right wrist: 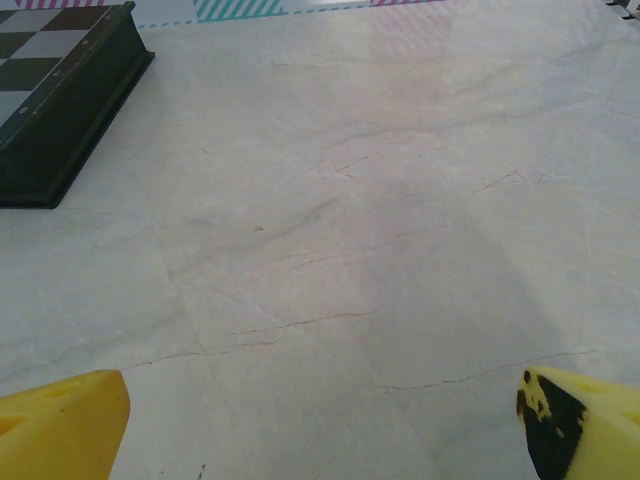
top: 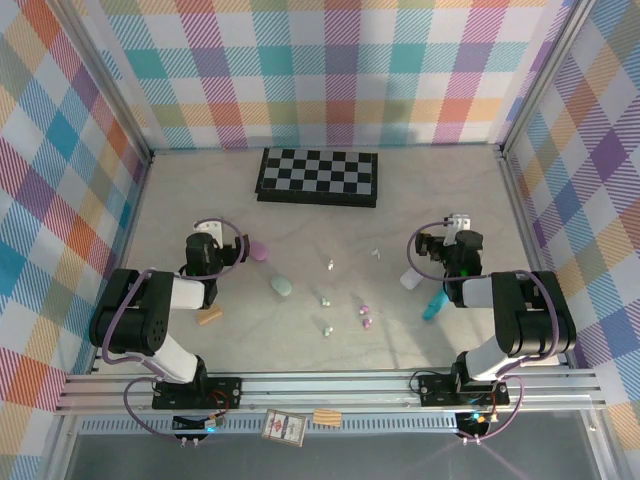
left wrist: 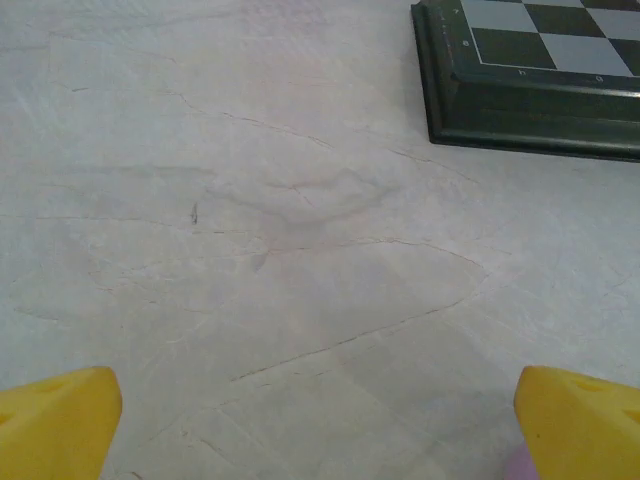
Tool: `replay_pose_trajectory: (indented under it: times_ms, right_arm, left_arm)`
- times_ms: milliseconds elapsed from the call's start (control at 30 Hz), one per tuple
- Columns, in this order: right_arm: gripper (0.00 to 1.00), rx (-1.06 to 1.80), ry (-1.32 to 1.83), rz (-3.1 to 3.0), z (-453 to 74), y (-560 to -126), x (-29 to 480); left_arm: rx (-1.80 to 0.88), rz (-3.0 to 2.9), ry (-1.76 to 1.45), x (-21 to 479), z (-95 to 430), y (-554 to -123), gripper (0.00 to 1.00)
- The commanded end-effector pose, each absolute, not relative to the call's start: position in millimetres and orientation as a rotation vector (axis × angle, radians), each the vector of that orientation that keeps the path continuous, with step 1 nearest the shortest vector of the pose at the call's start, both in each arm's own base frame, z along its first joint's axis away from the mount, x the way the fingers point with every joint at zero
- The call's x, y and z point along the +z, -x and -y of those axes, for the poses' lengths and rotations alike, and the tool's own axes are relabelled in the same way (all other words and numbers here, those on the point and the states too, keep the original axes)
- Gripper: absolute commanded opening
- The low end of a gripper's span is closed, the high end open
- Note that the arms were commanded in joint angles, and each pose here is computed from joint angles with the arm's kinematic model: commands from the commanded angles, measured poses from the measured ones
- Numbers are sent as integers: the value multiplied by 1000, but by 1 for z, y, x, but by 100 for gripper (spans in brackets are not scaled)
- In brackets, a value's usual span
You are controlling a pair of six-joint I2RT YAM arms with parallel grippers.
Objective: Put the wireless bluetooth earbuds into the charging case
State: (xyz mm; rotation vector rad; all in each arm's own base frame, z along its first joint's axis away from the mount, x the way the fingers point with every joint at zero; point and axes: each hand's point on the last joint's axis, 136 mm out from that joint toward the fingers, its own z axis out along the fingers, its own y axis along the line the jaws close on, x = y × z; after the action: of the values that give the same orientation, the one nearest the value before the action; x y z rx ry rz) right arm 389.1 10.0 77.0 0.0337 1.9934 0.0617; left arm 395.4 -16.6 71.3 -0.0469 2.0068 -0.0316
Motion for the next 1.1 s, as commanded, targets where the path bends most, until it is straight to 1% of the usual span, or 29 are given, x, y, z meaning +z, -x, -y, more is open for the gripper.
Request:
replay_pose_trajectory:
  times_ms: [0,700,900,1067]
  right_arm:
    - [99,75,-30,-1943,-11,-398,91]
    - [99,74,-28,-1942,-12,-397,93]
    - [99,95,11,-1944,-19,-390,118]
    - [99,159,146,-1956,-51,-375,146]
  left_arm:
    - [-45,-1971,58,81,15,-402,100]
    - [-36,-1972,66,86,14,-402,100]
    - [10,-1950,85,120,11,-395,100]
    - [-40,-1989,74,160,24,-386,100]
